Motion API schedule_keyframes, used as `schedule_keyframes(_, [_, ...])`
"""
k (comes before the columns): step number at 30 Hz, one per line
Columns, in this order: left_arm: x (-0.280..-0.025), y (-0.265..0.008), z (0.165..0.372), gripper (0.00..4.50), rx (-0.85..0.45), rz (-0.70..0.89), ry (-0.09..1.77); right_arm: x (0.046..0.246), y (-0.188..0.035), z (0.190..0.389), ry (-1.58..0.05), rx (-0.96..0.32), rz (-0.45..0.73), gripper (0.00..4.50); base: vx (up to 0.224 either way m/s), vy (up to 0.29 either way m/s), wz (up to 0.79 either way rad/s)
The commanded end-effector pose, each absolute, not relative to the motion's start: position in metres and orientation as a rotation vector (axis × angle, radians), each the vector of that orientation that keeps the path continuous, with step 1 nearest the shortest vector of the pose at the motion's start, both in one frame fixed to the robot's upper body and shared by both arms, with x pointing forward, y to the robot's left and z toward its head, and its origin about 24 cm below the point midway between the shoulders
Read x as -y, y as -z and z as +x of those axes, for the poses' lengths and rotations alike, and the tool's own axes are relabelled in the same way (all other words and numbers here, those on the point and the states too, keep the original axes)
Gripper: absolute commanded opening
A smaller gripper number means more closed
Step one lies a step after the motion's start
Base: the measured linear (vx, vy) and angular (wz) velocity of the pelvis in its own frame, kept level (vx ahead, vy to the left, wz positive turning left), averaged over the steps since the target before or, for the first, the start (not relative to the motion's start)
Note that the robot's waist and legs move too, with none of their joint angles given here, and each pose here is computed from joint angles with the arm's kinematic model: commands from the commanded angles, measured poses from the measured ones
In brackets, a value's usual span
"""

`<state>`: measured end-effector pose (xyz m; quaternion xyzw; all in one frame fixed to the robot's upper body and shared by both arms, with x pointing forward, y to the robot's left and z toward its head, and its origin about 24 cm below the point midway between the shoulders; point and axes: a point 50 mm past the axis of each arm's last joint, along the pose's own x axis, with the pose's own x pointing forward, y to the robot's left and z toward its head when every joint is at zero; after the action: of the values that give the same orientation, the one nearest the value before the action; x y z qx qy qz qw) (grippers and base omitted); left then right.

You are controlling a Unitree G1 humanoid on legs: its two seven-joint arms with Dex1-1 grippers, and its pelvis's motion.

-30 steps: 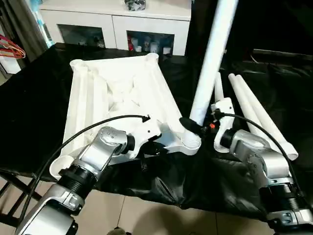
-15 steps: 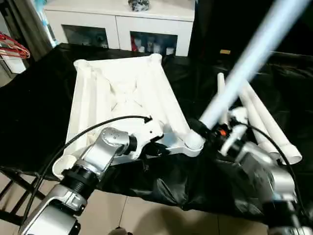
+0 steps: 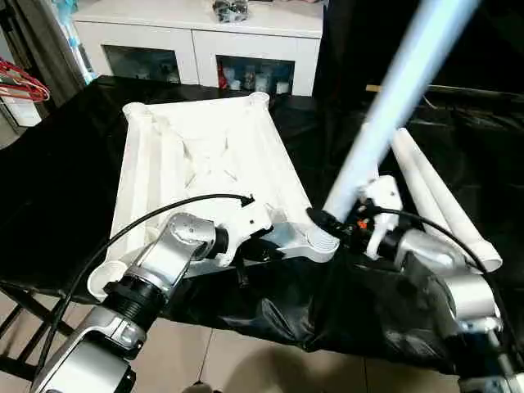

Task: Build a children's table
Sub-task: Insert table leg to table base

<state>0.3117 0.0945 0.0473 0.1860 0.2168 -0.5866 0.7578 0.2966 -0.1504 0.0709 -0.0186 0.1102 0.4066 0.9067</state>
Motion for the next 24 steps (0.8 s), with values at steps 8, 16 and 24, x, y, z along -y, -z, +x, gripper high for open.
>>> schedule_keyframes(8, [-0.099,-0.059,0.313,0.0,-0.411,0.433,1.356,0.14,-0.033,0.285,-1.037,-0.429,-0.02,1.88,0.0,0.0,0.0])
schedule_keyframes(16, [-0.112,-0.064,0.309,0.0,-0.422,0.486,1.462,0.133,-0.03,0.269,-1.267,-0.441,-0.016,1.88,0.0,0.0,0.0])
schedule_keyframes(24, [-0.122,-0.074,0.324,0.0,-0.405,0.488,1.377,0.132,-0.028,0.263,-1.34,-0.442,-0.031,1.88,0.0,0.0,0.0])
